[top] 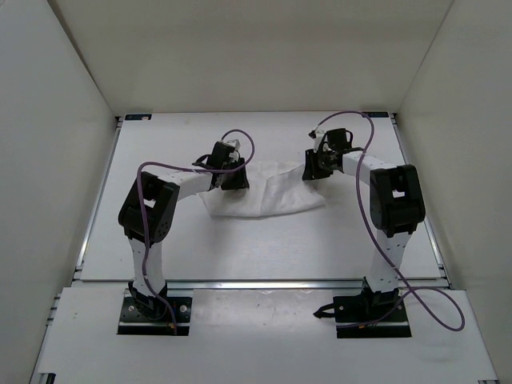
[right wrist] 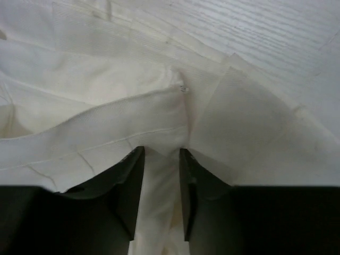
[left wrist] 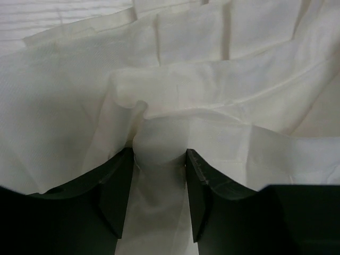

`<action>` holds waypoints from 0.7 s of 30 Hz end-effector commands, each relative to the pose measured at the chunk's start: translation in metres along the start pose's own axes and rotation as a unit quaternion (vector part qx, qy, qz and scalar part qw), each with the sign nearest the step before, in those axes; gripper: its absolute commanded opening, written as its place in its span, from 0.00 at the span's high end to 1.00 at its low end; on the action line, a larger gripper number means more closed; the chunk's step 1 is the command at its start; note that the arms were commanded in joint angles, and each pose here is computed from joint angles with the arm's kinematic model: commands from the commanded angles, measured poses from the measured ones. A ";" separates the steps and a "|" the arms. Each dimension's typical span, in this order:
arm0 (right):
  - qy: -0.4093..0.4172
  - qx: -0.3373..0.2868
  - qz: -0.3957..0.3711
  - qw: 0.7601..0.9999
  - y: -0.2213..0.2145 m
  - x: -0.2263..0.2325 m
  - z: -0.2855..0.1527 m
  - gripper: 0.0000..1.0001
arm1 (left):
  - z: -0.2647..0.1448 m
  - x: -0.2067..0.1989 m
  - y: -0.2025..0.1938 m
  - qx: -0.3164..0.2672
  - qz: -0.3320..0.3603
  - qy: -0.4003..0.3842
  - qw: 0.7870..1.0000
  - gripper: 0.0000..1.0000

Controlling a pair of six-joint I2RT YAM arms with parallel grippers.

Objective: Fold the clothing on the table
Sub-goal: Fold the skirt

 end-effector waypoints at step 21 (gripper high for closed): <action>-0.032 -0.008 0.055 0.998 0.017 -0.030 -0.026 0.79 | -0.030 0.066 0.040 -0.034 -0.001 0.120 0.992 0.35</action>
Point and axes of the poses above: each gripper's point midway between its finger pads, its own z axis out along the fingers, its own x axis along the line the jaws close on, y = z × x, the point moved 1 cm from there along -z, back along the fingers, and after that the axes turned 1 degree about z, right-handed, at the moved point
